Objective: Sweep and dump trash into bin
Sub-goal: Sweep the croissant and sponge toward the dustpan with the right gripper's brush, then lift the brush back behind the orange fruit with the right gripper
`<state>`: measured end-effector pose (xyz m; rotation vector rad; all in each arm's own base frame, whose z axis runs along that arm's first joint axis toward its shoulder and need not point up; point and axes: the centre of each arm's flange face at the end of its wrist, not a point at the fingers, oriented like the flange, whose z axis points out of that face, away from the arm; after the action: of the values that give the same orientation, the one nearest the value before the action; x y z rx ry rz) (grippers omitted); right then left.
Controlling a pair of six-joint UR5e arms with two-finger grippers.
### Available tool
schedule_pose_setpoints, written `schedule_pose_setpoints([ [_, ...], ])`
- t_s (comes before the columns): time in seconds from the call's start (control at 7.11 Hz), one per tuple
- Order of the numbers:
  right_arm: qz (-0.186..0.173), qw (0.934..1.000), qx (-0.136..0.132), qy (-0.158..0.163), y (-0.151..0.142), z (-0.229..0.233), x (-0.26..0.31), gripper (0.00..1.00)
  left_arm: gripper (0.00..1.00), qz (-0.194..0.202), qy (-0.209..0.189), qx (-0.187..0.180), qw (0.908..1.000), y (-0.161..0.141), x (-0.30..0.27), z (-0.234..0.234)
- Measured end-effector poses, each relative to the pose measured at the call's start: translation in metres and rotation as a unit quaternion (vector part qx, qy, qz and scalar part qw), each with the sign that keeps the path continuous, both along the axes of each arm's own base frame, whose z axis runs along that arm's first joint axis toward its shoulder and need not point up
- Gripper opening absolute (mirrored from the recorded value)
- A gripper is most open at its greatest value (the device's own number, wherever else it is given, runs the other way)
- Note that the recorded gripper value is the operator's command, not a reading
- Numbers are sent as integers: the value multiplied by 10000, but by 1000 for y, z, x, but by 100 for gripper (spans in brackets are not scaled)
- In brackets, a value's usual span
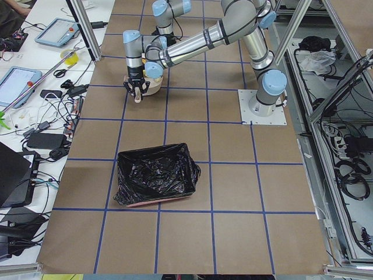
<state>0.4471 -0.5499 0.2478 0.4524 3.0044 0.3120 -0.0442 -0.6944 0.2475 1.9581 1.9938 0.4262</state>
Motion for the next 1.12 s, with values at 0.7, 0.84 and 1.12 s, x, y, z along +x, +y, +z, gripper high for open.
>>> schedule_pose_setpoints([
  [0.7,19,9979,70,-651,7,3,23,0,0,6,2,30,10000,0,0,-5],
  [0.84,37,9969,50,-787,8,5,27,0,0,6,2,32,10000,-1,0,-5],
  [1.12,56,9934,79,-1142,10,11,35,0,0,6,7,30,10000,-1,0,-6],
])
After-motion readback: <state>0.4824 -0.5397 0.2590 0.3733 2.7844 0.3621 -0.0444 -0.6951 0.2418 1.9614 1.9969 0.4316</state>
